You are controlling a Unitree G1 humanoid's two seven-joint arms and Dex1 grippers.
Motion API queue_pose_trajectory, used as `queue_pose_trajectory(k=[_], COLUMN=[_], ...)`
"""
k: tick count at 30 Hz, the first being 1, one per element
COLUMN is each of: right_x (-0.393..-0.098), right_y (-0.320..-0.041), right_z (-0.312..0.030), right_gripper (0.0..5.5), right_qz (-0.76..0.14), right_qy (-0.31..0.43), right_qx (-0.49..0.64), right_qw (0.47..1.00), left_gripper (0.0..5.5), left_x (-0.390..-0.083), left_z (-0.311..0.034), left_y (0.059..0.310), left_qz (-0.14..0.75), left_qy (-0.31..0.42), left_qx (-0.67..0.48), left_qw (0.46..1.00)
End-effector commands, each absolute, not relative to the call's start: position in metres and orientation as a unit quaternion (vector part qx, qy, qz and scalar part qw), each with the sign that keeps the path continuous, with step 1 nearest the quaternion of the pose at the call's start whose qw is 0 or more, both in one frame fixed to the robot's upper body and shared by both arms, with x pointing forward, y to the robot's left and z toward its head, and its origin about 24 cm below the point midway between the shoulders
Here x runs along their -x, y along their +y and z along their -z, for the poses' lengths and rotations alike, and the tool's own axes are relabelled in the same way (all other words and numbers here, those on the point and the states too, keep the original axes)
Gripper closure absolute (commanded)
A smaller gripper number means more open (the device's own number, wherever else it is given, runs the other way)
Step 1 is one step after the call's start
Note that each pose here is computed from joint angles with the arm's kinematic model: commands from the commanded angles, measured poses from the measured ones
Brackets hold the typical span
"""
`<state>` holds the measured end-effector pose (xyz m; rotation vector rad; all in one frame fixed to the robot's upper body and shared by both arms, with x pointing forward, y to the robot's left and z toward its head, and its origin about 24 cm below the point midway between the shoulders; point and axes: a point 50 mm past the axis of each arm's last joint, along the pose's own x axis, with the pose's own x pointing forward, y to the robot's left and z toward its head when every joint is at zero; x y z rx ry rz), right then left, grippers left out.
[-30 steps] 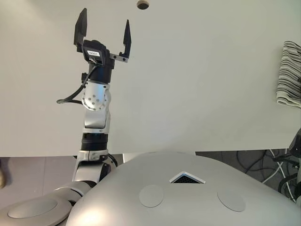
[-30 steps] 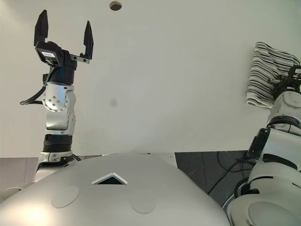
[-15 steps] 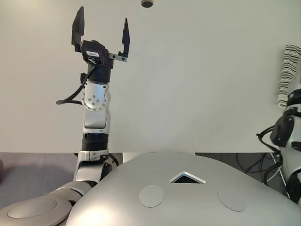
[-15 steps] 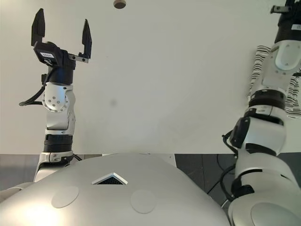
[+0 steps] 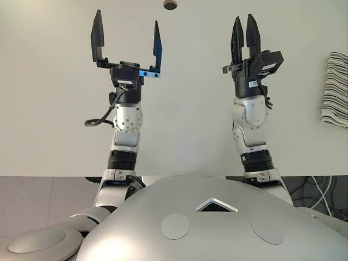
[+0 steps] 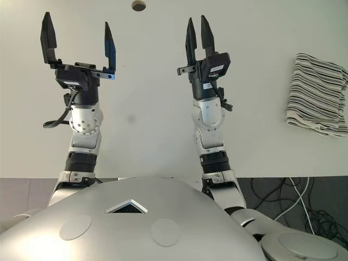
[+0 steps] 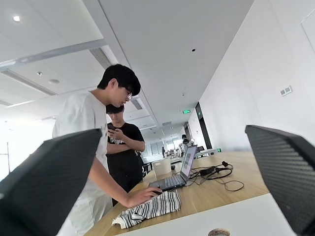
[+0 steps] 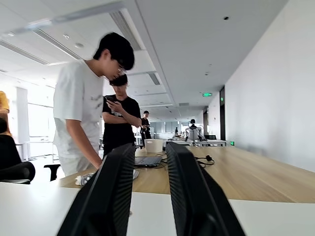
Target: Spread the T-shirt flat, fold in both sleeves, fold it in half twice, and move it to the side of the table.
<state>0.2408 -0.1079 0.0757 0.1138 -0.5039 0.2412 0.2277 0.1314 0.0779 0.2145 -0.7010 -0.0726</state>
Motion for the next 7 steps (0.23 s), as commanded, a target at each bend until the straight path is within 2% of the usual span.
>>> queue_pose_trajectory(k=[1,6,7], right_x=[-0.2388,-0.2405,-0.2402], right_y=[-0.108,-0.1074,-0.1072], right_z=[-0.0682,-0.0655,-0.0663], right_gripper=[4.3,4.3,4.1], right_qz=[-0.12,-0.131,-0.136], right_qy=[-0.245,-0.251,-0.256], right_qx=[-0.04,-0.037,-0.035], right_qw=[0.961,0.958,0.956], left_gripper=[0.1,0.1,0.1], left_x=[-0.2277,-0.2288,-0.2292], left_z=[-0.0754,-0.0749,-0.075], left_y=[0.1347,0.1334,0.1326], left_qz=[0.027,0.033,0.035], left_qy=[-0.34,-0.343,-0.344], left_qx=[-0.106,-0.1,-0.101], left_qw=[0.934,0.934,0.933])
